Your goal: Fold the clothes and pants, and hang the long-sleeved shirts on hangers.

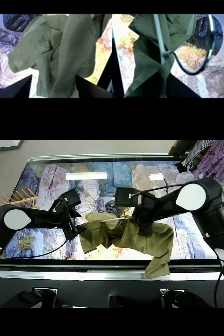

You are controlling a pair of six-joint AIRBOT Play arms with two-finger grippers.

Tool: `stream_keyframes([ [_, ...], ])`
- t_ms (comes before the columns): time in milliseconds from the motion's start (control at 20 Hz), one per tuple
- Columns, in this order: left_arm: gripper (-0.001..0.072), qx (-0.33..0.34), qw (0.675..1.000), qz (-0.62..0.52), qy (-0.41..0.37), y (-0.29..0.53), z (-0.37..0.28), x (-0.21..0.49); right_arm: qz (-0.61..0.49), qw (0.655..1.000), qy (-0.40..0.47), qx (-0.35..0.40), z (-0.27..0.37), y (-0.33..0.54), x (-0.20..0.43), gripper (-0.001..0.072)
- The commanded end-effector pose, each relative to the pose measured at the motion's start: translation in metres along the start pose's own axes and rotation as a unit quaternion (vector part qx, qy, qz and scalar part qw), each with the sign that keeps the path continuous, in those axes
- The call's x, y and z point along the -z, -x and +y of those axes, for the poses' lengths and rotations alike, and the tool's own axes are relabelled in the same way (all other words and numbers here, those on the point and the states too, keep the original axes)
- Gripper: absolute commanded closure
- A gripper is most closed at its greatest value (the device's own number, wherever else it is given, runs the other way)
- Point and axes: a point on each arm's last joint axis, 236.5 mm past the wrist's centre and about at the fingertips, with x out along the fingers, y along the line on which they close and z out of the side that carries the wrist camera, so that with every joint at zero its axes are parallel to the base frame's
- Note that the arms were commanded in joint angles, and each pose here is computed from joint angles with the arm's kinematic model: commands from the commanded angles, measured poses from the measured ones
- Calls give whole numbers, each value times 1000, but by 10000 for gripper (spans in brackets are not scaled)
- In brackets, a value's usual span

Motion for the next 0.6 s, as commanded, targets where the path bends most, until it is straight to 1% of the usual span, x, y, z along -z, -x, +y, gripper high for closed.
stream_keyframes([
  [0, 94, 32, 999, -12, 6, -15, -8, -5, -5, 1000, 2, -4, 2, 0, -3, 681],
  [100, 99, 42, 999, -6, 3, -24, -9, -2, -9, 1000, 2, -1, 1, 0, -5, 682],
  [150, 122, 47, 999, -5, 2, -28, -9, -1, -12, 1000, 2, 1, 0, 0, -6, 682],
  [200, 190, 49, 999, -4, 1, -30, -10, 0, -15, 1000, 1, 3, -1, 0, -7, 682],
  [250, 409, 50, 999, -2, 2, -31, -10, 1, -19, 1000, 1, 4, -2, 0, -9, 682],
  [300, 684, 50, 999, -2, -3, -31, -9, 1, -20, 1000, 1, 6, -3, 0, -10, 681],
  [450, 682, 46, 999, -6, -8, -27, -9, -1, -15, 1000, -12, 11, -5, 2, -6, 680],
  [500, 682, 45, 999, -8, -9, -26, -9, -2, -15, 1000, -22, 15, -5, 5, -6, 631],
  [550, 683, 43, 999, -10, -10, -24, -9, -4, -18, 999, -27, 20, -5, 10, -7, 472],
])
